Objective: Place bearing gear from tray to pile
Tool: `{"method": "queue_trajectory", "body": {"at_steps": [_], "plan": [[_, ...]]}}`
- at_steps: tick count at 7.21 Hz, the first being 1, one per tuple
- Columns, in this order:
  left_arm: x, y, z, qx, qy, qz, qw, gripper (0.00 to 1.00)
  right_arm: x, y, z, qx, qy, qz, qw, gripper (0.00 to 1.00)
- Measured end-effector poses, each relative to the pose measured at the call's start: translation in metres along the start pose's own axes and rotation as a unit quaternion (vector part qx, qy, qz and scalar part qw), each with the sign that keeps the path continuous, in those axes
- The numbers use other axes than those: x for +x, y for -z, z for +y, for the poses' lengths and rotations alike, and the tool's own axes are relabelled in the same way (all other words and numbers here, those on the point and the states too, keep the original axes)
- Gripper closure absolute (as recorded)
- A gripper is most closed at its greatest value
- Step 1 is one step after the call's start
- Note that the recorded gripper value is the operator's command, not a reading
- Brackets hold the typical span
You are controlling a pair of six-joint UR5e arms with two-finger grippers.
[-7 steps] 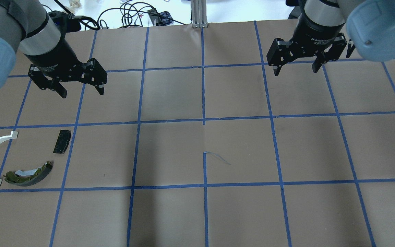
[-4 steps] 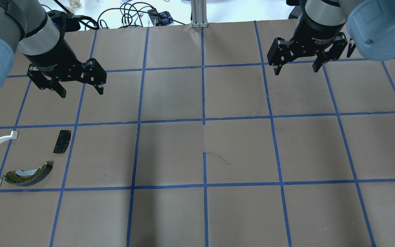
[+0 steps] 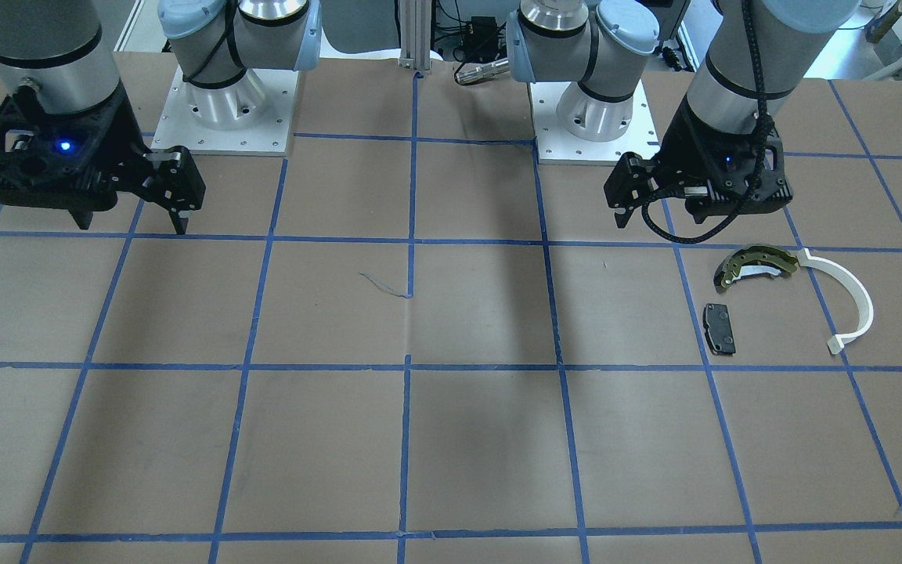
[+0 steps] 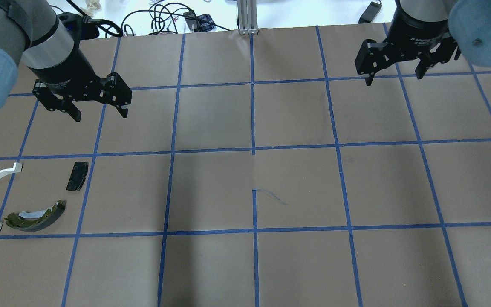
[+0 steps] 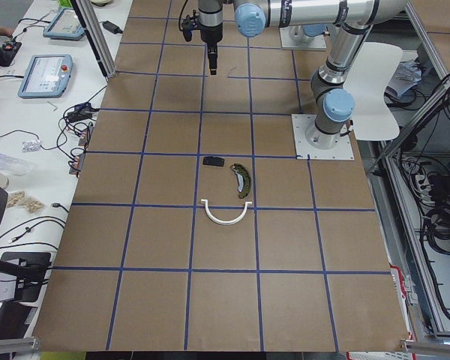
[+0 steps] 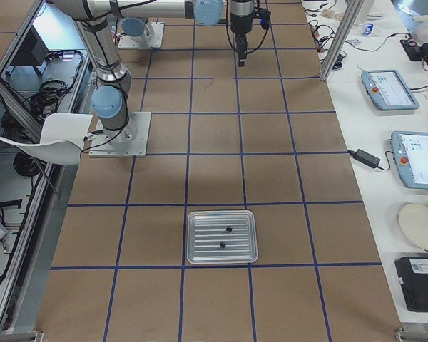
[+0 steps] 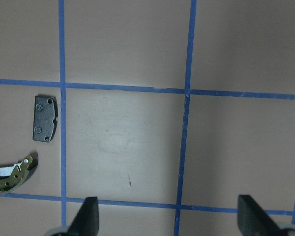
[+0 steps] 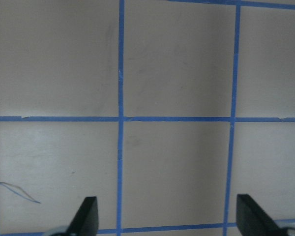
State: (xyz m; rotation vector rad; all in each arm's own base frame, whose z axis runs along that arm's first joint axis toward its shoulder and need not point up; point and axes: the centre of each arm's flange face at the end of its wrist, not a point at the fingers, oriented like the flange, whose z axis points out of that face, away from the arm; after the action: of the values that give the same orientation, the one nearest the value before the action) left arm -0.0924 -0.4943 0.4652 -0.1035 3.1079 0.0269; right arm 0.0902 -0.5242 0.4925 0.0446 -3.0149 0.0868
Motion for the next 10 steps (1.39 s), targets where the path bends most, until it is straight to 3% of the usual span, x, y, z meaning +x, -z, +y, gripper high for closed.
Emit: {"method": "queue_trajectory", "body": {"at_steps": [2, 3, 5, 6, 7, 10], "plan": [[0.000, 0.000, 0.000, 0.000, -0.001, 0.000, 1.0000, 0.00, 0.109, -0.030, -0.011, -0.023, 0.008, -0.012, 0.9996, 0.00], [0.000, 0.001, 0.001, 0.001, -0.001, 0.000, 1.0000, 0.00, 0.161, -0.048, -0.012, -0.028, 0.034, -0.027, 0.9987, 0.00], [0.000, 0.004, 0.001, 0.004, -0.001, 0.001, 1.0000, 0.00, 0.267, -0.097, -0.005, -0.021, 0.079, -0.070, 0.9942, 0.00], [0.000, 0.005, 0.000, 0.006, -0.001, 0.003, 1.0000, 0.00, 0.314, -0.123, 0.000, -0.008, 0.123, -0.081, 0.9890, 0.00], [0.001, 0.007, 0.000, 0.007, -0.001, 0.004, 1.0000, 0.00, 0.357, -0.150, 0.006, -0.001, 0.151, -0.078, 0.9855, 0.00], [-0.001, 0.012, 0.003, 0.012, 0.000, 0.002, 0.9999, 0.00, 0.460, -0.238, 0.029, -0.007, 0.165, -0.060, 0.9845, 0.00]]}}
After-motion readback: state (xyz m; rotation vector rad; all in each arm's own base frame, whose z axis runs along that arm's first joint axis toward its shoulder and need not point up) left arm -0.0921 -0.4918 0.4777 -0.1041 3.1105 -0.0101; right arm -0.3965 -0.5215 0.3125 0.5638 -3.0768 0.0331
